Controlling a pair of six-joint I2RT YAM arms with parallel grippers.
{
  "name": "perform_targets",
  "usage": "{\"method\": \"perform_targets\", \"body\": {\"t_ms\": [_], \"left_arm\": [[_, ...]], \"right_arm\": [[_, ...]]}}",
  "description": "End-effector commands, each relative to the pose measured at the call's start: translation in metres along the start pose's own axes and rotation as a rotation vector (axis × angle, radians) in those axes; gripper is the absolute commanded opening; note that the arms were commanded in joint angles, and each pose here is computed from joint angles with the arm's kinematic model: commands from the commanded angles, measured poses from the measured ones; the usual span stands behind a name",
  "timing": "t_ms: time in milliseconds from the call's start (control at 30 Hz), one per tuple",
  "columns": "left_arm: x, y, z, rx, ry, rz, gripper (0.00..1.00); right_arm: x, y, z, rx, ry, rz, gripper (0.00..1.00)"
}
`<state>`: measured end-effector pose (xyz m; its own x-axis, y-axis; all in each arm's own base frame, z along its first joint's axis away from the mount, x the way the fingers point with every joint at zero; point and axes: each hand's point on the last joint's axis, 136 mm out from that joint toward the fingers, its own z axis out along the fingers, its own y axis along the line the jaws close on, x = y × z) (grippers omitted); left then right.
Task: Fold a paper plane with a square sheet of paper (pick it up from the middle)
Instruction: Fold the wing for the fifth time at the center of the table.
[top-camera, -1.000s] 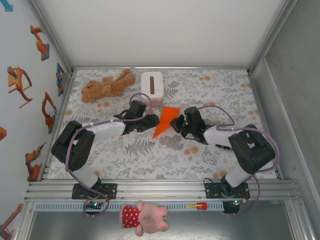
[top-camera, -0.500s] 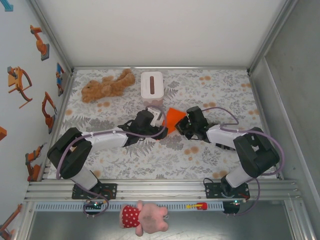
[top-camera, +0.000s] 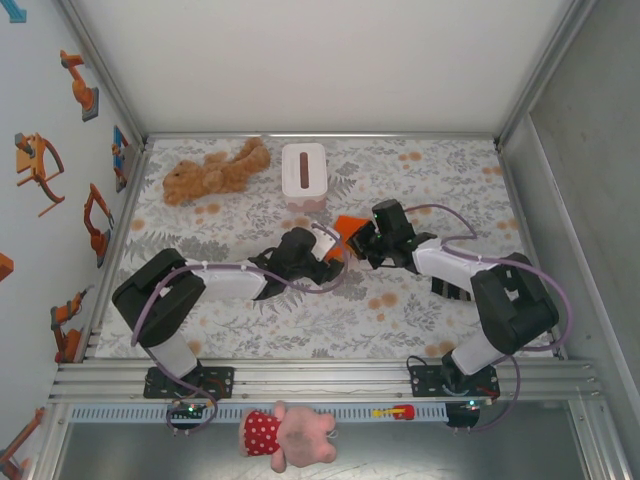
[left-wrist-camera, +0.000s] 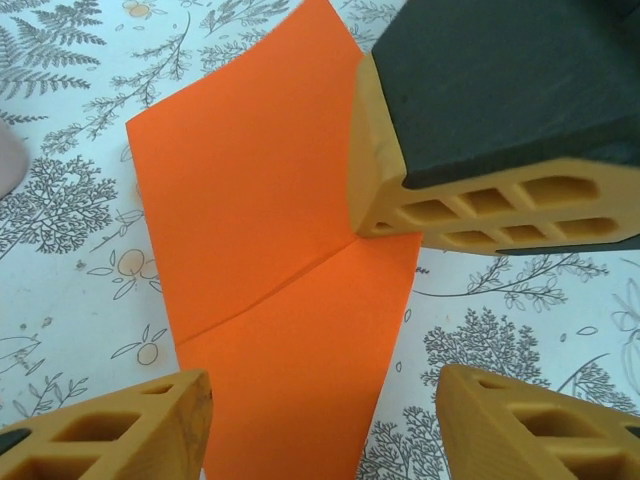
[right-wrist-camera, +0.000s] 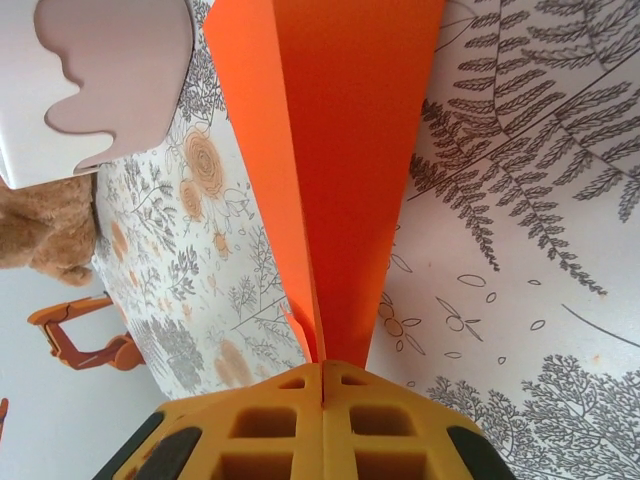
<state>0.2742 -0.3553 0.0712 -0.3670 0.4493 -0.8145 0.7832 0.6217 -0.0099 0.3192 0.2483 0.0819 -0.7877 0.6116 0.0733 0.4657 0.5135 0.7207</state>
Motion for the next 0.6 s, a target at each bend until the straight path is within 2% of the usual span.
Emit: {"method": "perform_targets", "body": {"t_ms": [0,400,567], "left_arm": [[0.004,0.0,0.006,-0.004,-0.022,0.083,0.58],[0.021,0.008,0.016,-0.049,-0.013,0.134,0.43],[0.024,0.007,0.017,-0.042,-0.006,0.137,0.32]], "right_arm": [[-0.001,0.001,0.002,0.024,0.013,0.021,0.0],[0.0,0.002,0.003,0.035,0.035,0.027,0.0],[0.0,0.001,0.003,0.052,0.042,0.018,0.0]]}}
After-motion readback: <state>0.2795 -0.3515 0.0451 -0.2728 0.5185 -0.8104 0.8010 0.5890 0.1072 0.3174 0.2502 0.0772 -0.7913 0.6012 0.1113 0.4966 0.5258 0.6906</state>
